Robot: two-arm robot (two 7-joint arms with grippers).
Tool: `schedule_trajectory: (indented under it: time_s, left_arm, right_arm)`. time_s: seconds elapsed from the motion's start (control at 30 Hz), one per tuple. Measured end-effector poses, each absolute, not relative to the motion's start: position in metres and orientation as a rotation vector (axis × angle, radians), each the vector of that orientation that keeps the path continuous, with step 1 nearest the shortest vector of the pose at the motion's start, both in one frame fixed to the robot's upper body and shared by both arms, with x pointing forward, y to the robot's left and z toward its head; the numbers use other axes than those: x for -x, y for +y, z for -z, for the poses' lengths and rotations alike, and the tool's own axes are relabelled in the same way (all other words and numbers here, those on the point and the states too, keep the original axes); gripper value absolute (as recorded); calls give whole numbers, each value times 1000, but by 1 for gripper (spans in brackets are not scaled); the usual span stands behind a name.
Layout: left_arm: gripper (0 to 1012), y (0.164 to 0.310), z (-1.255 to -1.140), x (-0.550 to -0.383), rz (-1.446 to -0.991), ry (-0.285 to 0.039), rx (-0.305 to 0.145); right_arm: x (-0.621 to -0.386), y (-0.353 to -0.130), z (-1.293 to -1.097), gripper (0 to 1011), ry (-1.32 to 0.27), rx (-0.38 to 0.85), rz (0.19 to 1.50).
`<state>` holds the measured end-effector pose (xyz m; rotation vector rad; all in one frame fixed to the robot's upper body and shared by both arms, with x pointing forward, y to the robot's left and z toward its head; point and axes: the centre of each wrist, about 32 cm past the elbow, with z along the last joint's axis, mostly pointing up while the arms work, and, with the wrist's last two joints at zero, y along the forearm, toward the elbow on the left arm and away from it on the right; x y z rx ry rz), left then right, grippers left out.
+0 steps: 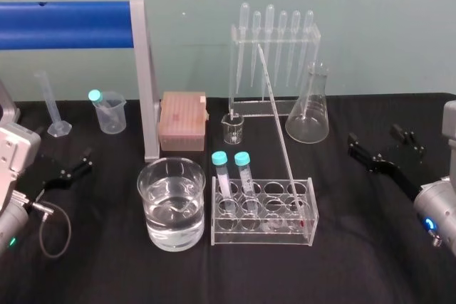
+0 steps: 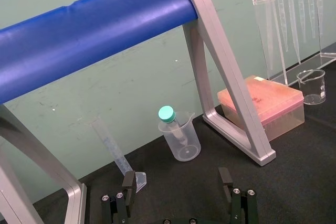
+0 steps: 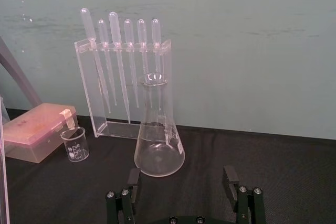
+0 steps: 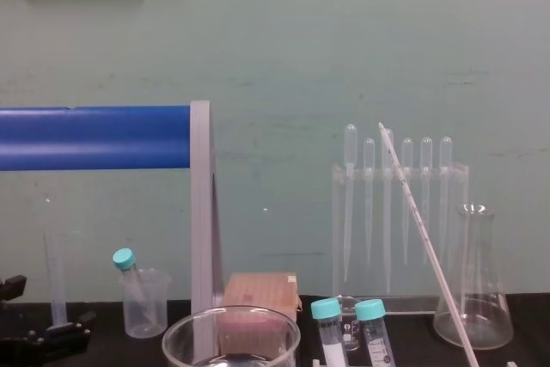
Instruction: Hold the thermometer with one hand and immerse one end into the beaker, then reinsert it into the test tube rack.
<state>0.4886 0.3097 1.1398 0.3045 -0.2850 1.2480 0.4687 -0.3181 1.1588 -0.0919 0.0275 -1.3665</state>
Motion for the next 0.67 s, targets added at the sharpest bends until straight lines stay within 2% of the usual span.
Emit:
schedule_trajectory:
  time_s: [0.67]
  left_arm:
    - [1008,310,-1140,-489,-1248,-285,-305]
  right_arm:
    - [-468,-318,-1159,1003,26,97,1372]
